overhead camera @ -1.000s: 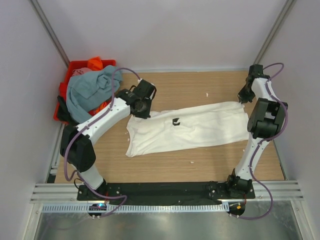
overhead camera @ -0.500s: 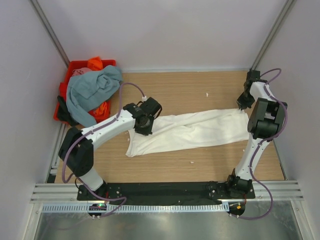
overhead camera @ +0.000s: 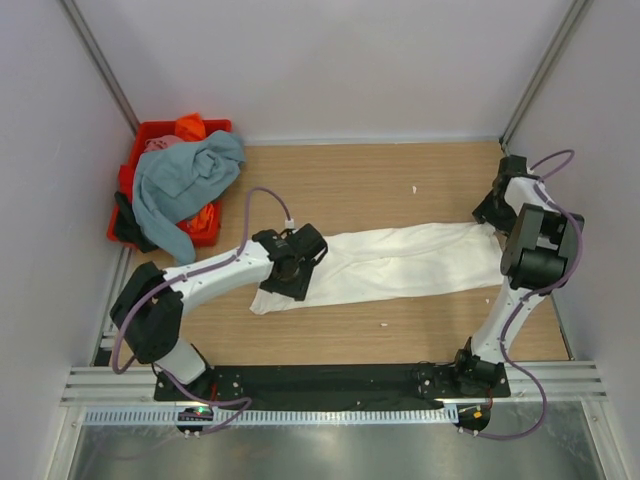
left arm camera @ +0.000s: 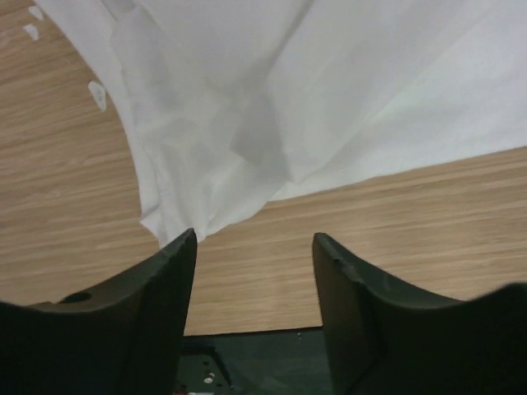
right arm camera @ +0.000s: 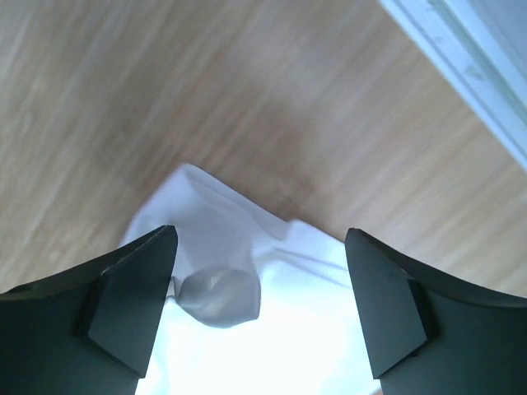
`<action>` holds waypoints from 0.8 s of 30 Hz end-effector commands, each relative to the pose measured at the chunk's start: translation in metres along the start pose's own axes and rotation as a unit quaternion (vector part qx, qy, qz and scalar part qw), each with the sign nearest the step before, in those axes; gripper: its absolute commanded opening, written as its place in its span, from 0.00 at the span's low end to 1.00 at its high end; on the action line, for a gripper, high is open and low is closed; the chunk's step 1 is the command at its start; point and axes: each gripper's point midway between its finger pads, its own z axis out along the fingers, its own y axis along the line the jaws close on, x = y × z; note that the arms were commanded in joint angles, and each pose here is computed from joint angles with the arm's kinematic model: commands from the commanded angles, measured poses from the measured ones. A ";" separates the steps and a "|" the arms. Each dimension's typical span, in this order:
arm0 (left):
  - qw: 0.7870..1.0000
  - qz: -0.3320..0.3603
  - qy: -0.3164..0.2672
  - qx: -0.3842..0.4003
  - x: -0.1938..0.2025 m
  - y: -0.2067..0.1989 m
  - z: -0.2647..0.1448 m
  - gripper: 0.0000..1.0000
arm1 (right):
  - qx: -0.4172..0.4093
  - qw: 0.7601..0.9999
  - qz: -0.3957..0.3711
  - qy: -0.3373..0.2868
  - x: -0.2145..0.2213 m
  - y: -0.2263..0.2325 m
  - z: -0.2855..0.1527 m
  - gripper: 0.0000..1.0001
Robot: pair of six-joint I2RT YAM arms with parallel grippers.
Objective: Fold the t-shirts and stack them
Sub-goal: Fold the tshirt
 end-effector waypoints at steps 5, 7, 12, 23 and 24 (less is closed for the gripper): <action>0.993 -0.033 -0.111 -0.026 -0.039 0.019 -0.054 0.70 | -0.058 0.991 0.046 -0.112 -0.029 -0.014 -0.088 0.90; 0.991 -0.036 -0.127 -0.026 -0.053 0.015 -0.052 0.70 | -0.118 0.983 0.037 -0.132 -0.028 0.009 -0.113 0.90; 0.991 -0.071 -0.110 0.015 -0.075 -0.010 -0.008 0.62 | -0.205 0.975 -0.003 -0.092 0.001 0.052 -0.111 0.83; 0.992 -0.113 -0.056 -0.007 -0.053 0.005 0.065 0.54 | -0.242 0.968 -0.066 -0.006 0.063 0.107 -0.055 0.45; 0.992 -0.114 -0.055 -0.010 -0.051 0.008 0.066 0.54 | -0.226 0.972 -0.069 0.003 0.070 0.099 -0.049 0.45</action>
